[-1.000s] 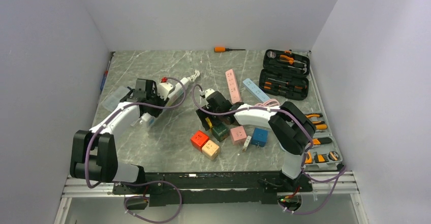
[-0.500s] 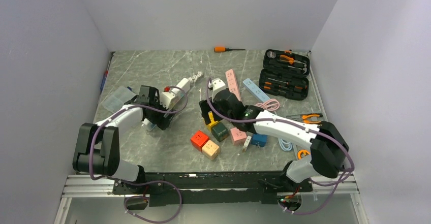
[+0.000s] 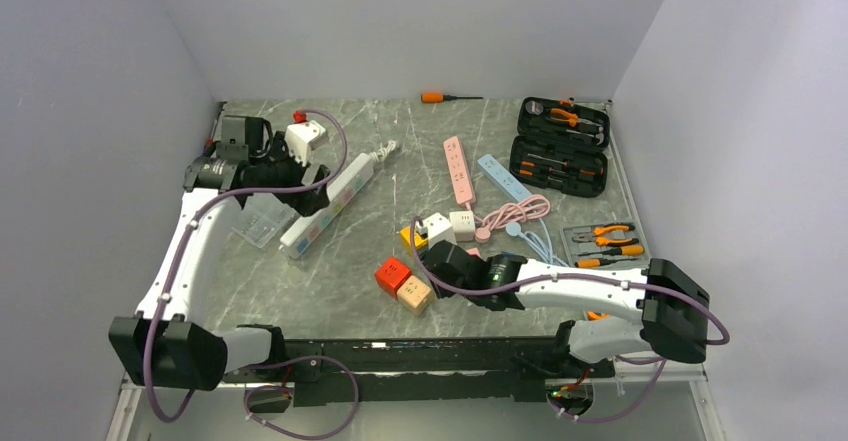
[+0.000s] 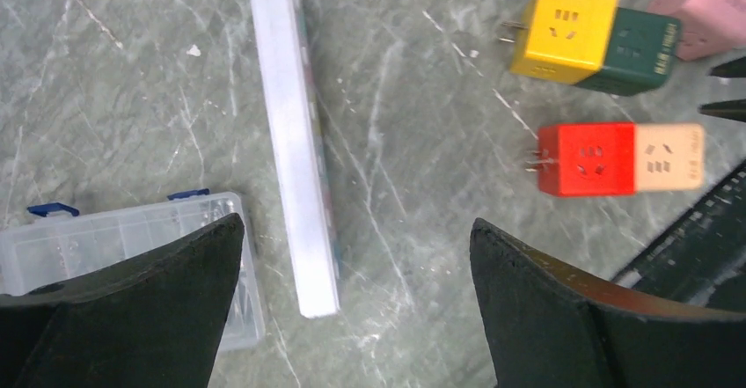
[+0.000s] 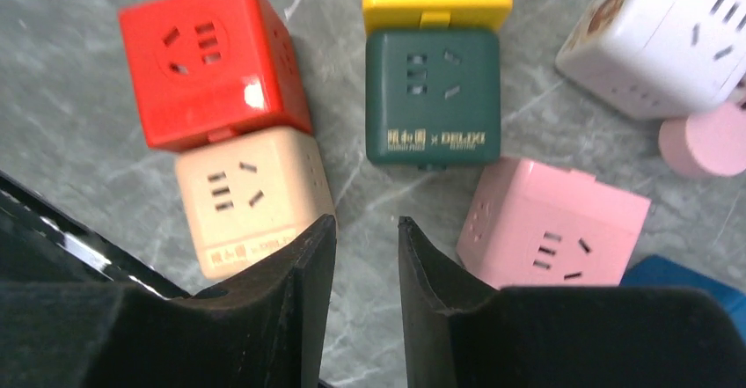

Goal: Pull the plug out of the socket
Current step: Pick up the socket from the center of the board.

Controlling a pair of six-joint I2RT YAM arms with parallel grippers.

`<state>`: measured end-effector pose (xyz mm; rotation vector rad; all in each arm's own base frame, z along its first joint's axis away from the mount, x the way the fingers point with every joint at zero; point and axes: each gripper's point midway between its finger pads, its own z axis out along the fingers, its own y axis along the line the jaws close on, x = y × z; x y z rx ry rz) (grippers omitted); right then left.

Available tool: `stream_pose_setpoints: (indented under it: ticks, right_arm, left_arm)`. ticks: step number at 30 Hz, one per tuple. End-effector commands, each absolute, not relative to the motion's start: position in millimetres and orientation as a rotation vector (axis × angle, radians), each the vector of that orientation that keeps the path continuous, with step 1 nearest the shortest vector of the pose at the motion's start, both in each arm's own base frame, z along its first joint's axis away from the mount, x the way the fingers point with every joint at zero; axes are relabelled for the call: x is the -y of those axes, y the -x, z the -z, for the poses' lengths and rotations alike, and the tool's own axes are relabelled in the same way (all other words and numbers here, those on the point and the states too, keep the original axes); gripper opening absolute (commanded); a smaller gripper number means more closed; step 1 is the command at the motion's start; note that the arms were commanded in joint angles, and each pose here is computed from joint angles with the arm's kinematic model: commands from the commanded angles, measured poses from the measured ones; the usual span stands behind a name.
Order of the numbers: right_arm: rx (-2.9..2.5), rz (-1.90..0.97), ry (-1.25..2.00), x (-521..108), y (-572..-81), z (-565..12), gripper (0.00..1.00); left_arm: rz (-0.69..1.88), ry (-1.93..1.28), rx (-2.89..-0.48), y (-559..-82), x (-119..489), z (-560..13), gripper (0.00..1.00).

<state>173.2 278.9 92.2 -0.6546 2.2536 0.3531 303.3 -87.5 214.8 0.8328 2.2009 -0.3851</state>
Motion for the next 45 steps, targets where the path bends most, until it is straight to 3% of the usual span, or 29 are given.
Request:
stream_pose_setpoints:
  ticks: [1, 9, 18, 27, 45]
  right_arm:
    - [-2.269, -0.305, 0.618, -270.6, -165.1, -85.7, 0.34]
    - [-2.3, -0.242, 0.666, -262.8, -158.6, -79.4, 0.28]
    - [-2.281, -0.115, 0.672, -264.1, -173.9, -68.7, 0.27]
    - [-2.267, -0.183, 0.764, -307.7, -165.3, -67.0, 0.19]
    - [-2.226, -0.367, 1.047, -362.7, -115.9, -74.5, 0.16]
  left_arm:
    - [0.51, -0.869, -2.289, -258.8, 93.8, -219.5, 0.99]
    - [0.422, -0.876, -2.356, -236.0, 78.5, -180.8, 0.99]
    - [0.387, -0.914, -2.275, -226.7, 77.5, -195.0, 0.99]
    - [0.3, -0.882, -2.26, -242.5, 69.3, -203.8, 0.99]
    - [0.247, -0.868, -2.232, -250.6, 64.6, -210.9, 0.99]
